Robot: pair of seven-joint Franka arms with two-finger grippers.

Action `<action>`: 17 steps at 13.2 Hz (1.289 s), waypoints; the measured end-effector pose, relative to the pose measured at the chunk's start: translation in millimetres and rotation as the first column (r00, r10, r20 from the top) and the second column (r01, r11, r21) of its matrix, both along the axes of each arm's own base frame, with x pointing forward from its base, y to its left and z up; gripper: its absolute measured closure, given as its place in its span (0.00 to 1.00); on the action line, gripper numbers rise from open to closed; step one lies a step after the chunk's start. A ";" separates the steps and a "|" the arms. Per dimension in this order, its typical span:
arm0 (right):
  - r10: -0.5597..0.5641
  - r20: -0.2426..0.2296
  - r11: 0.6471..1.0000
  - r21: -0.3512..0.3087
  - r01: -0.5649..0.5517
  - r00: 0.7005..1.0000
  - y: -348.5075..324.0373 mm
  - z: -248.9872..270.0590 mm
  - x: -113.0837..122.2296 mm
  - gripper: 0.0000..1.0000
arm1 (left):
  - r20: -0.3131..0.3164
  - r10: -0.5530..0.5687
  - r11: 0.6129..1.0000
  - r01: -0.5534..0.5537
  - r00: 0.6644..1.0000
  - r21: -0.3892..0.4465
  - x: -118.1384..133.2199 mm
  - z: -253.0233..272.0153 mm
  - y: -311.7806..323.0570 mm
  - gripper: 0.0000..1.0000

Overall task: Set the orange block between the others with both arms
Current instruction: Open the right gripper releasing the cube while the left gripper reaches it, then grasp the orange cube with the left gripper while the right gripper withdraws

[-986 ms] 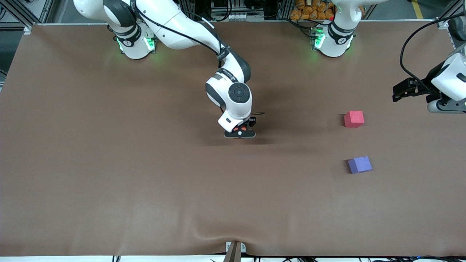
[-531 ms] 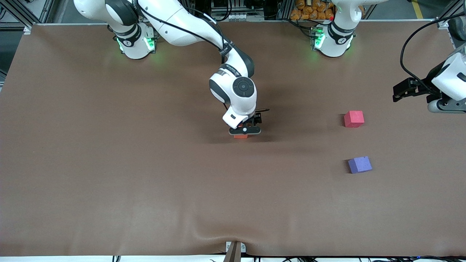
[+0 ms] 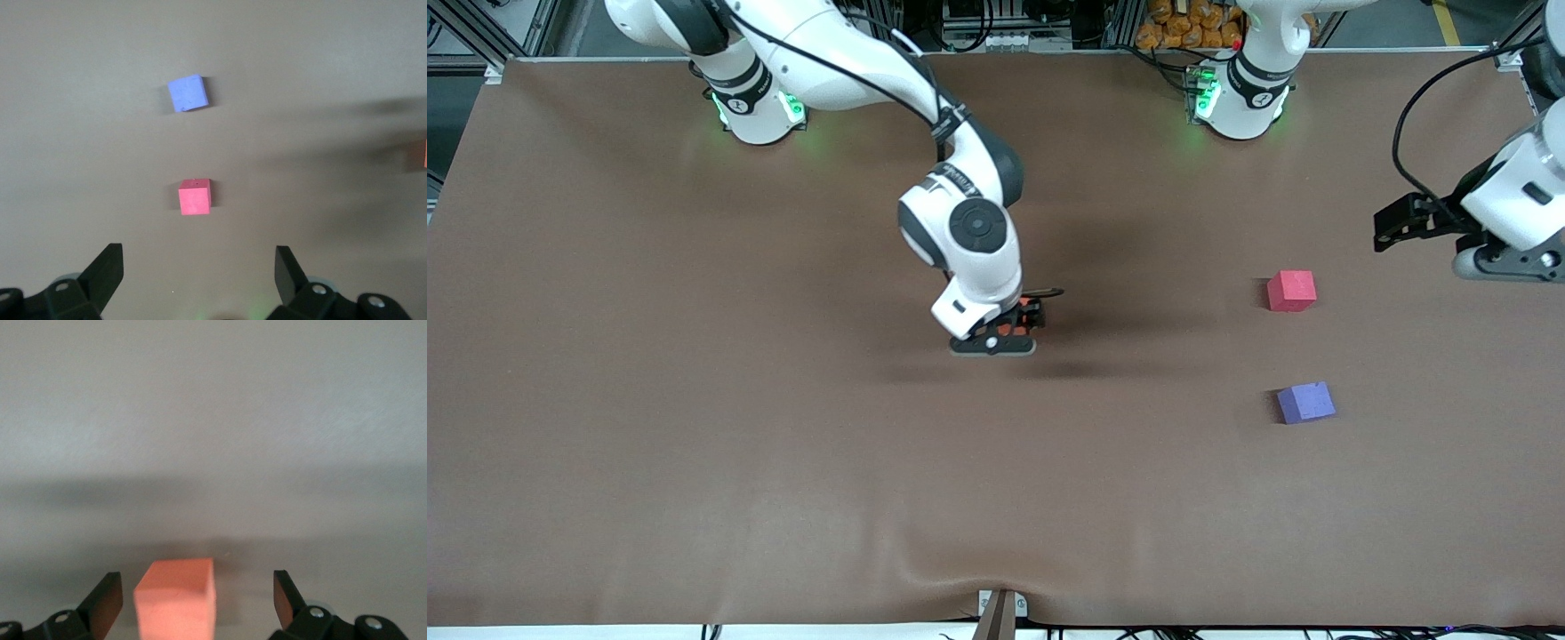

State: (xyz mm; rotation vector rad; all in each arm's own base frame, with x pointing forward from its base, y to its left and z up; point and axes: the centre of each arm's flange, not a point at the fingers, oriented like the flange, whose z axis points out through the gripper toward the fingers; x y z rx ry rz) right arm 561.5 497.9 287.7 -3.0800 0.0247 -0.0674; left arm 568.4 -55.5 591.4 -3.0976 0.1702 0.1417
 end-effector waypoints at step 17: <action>0.162 -0.158 0.986 -0.019 -0.167 0.974 -438.9 197.8 79.3 0.00 | -0.033 0.189 0.975 -0.192 0.981 -0.112 -13.2 -225.8 -386.7 0.00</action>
